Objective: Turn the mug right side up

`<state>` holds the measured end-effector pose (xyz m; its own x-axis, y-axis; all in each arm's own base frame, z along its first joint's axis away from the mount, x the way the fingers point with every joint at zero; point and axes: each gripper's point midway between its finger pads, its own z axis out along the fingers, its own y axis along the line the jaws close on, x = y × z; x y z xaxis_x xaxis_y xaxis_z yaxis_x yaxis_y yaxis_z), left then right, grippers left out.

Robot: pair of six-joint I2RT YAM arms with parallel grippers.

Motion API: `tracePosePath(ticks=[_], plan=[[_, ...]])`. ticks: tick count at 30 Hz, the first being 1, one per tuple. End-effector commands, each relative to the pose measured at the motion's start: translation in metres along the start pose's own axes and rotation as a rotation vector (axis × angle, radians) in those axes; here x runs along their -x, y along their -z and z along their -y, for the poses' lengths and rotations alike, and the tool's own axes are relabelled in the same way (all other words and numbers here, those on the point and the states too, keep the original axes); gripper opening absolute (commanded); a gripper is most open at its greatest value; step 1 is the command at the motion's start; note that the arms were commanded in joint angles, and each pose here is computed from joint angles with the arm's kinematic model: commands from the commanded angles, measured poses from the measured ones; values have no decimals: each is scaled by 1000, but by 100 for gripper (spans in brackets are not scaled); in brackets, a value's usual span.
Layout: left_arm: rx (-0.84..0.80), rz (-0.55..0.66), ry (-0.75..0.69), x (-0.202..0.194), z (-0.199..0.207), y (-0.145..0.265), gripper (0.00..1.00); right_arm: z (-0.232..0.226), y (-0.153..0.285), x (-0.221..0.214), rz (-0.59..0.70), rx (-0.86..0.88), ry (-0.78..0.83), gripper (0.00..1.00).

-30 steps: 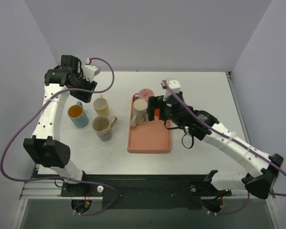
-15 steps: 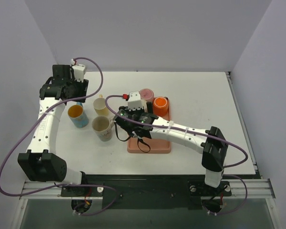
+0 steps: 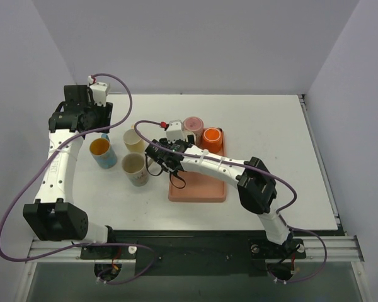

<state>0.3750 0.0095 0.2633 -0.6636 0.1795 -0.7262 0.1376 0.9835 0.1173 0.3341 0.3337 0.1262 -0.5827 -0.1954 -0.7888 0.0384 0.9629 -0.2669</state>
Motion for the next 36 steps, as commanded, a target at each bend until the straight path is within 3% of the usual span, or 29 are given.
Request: tracePosePath(ticks=[1,5,8,13,15,18,22,26,31,36], plan=[[-2,78,-1,18,-2,7,60,5,1,-1,-43,-9,-17,68],[-7,73,0,16,-2,6,60,0,-8,-5,-60,-18,-27,68],[-10,75,-1,17,-2,7,60,11,-19,-22,-108,-49,-38,55],[-16,69,-11,16,-1,7,60,30,-32,-45,-175,-79,-53,51],[-16,70,-14,17,-2,7,60,31,-29,-41,-161,-69,-44,37],[-31,69,-14,18,1,6,60,36,-21,-31,-142,-48,-52,0],[-127,79,-52,19,17,12,60,43,-5,-17,-147,18,-61,0],[-340,135,-231,17,53,30,60,60,22,6,-183,149,-140,0],[-464,345,-595,33,88,56,60,75,55,41,-267,393,-322,0],[-473,615,-820,72,122,84,60,95,93,85,-249,574,-465,0]])
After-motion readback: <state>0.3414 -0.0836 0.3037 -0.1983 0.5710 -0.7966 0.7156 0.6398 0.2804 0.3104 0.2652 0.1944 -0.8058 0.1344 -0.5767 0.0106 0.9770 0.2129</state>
